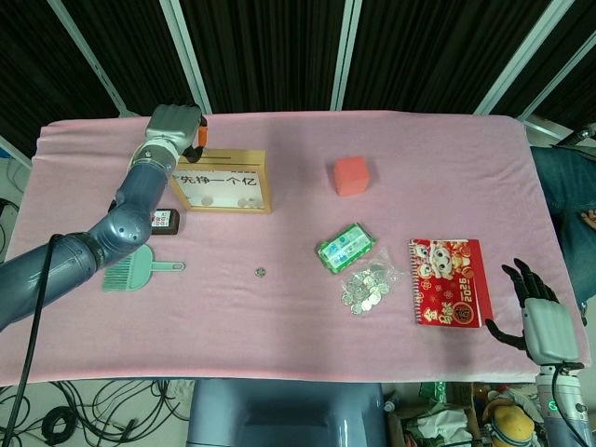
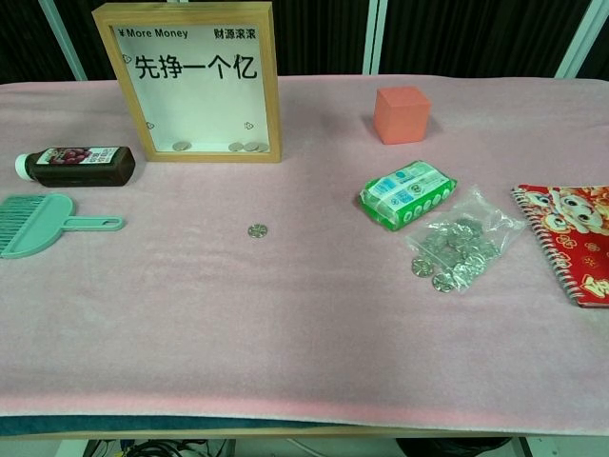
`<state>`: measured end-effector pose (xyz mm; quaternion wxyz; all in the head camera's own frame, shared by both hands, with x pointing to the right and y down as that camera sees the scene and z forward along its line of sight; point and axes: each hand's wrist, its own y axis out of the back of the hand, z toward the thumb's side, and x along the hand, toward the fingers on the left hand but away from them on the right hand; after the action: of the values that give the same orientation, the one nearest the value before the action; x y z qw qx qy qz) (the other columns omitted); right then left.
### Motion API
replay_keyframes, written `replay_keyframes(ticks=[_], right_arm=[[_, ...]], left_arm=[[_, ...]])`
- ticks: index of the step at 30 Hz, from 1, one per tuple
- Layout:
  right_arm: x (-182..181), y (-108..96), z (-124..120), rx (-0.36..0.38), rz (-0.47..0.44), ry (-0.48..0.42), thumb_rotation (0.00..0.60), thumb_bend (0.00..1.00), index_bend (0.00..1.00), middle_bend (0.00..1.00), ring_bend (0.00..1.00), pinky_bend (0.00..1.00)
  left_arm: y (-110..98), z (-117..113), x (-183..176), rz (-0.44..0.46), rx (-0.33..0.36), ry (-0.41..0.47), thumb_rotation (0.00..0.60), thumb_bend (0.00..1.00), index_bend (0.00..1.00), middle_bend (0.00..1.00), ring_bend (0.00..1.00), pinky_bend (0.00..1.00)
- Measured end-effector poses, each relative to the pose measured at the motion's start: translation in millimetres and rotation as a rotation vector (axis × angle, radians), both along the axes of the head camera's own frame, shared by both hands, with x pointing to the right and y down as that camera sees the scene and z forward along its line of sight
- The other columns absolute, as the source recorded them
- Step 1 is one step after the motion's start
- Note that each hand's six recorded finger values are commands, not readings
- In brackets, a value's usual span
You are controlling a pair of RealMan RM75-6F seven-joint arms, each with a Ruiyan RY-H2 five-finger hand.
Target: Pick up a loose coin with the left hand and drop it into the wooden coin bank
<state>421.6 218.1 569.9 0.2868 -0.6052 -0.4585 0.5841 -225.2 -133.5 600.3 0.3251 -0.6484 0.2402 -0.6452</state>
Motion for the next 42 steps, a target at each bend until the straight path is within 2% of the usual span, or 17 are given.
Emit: replay_keyframes(ticks=[19,21,26,29,36,42], right_arm=[[1,0,0,-0.006,0.006,-0.004,0.6,0.16,0.14,0.03,0.1,0.19],[1,0,0,-0.006,0.008,-0.005,0.6,0.15,0.14,0.03,0.1,0.19],[2,0,1,-0.009,0.009,-0.004,0.6,0.15,0.14,0.03,0.1,0.19],[2,0,0,-0.008,0.01,-0.005,0.6,0.16,0.14,0.03,0.1,0.19],[2,0,1,-0.013,0.01,-0.006,0.6,0.16,0.14,0.03,0.1,0.19],[4,-2,2,-0.011,0.015,-0.002,0.6,0.16,0.14,0.03,0.1,0.19]], left_arm=[[5,13,2,0.005,-0.021,-0.01,0.6,0.47,0.59,0.16,0.0,0.0],[5,14,2,0.003,-0.021,-0.011,0.6,0.47,0.54,0.15,0.0,0.0],[7,16,2,0.017,-0.03,-0.021,0.6,0.47,0.3,0.13,0.0,0.0],[9,16,3,0.034,-0.039,-0.025,0.6,0.46,0.22,0.12,0.0,0.0],[7,5,7,0.036,-0.035,0.001,0.6,0.45,0.17,0.11,0.0,0.0],[0,-20,5,0.038,0.046,0.007,0.6,0.39,0.14,0.09,0.0,0.0]])
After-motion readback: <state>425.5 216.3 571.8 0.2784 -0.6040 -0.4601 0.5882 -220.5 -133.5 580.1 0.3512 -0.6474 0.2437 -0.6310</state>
